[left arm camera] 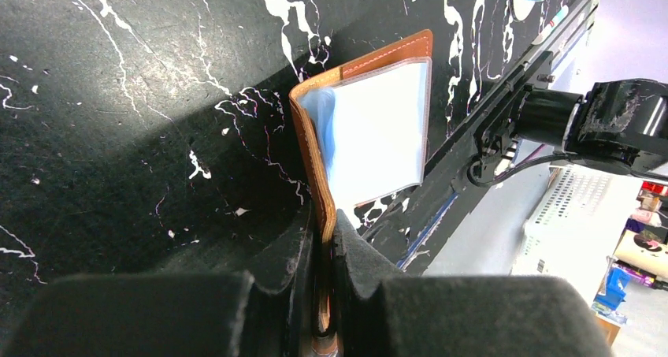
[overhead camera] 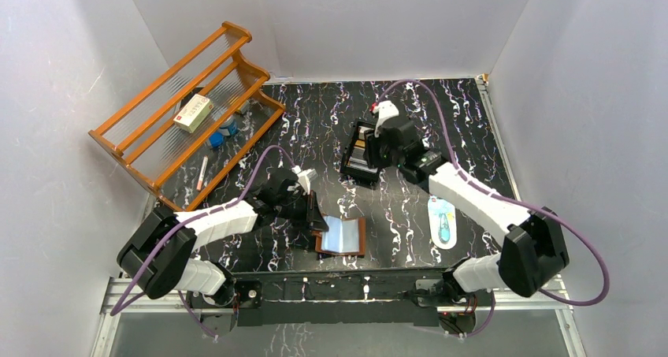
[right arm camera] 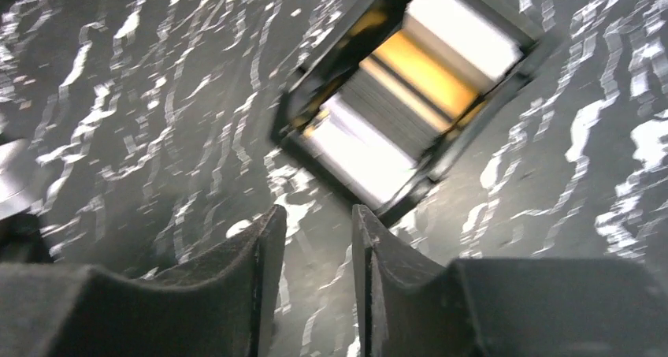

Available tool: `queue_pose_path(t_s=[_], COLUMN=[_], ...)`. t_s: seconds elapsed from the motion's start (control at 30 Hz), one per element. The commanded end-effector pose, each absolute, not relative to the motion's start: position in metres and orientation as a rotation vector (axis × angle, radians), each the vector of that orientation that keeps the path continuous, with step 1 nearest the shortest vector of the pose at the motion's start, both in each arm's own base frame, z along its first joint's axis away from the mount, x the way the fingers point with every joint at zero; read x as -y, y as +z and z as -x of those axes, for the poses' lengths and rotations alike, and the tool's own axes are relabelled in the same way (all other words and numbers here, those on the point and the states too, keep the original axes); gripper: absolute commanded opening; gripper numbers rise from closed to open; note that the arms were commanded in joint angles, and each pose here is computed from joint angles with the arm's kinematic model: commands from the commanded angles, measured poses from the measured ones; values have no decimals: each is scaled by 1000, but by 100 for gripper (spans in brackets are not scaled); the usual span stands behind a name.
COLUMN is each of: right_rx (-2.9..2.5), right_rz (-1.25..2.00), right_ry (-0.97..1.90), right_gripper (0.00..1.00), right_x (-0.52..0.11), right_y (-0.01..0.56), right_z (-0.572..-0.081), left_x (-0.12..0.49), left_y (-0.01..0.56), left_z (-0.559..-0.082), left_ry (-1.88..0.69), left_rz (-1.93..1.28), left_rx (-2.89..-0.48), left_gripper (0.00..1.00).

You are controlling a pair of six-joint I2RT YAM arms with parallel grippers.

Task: Put the credit cards into the card holder
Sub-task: Pick up the credit card from the storage box.

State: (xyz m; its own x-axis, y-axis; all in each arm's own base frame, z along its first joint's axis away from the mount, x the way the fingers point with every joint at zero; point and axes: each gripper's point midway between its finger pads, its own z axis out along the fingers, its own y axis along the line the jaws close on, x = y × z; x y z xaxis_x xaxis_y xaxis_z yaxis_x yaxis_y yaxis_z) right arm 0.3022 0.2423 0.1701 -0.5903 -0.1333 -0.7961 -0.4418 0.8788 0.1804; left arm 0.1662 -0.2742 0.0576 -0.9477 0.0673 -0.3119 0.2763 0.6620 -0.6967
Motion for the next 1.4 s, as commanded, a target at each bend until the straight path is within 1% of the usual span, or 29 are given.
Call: queue_pose_path(t_s=[0.0,0.1,0.17,0.3,0.43,0.57,0.83,1.27,1.37], right_rx=[-2009,-1966,-1966,-1994,-2013,-2025,-2041,-2115,-2154], right_rz=[584,666,726,855,977,1031,1182,1206,1207], right_ry=[271,165,121,85,50,-17,132,175,215], right_gripper=[48,56,57,50,49,50,51,61,61], right_x=[-225,-219,-218,-224,-229,-225,-244,-245,-244], right_y=[202,199,193,171,141,122,94,61,54], right_z=[-357,-385,-401,-425,-439,-451,-437,-437,-434], left_x=[278,278,278,280,281,280,280,280,280], left_y=[65,62,62,64,70,72,76,80,80], left_z=[-163,-163,-163,-162,-161,-161,-159,-160,-160], left_ry=[-1218,-1218,-1222,-1244,-1270,-1271,-1279,-1278,-1278], left_rz=[-302,-303,-302,-300,-292,-296,-306,-306,-303], left_rx=[-2598,-2597,-2595,-2587,-2566,-2560,-2553,-2546,-2546], left_gripper=[5,6,7,8,8,9,9,9,9])
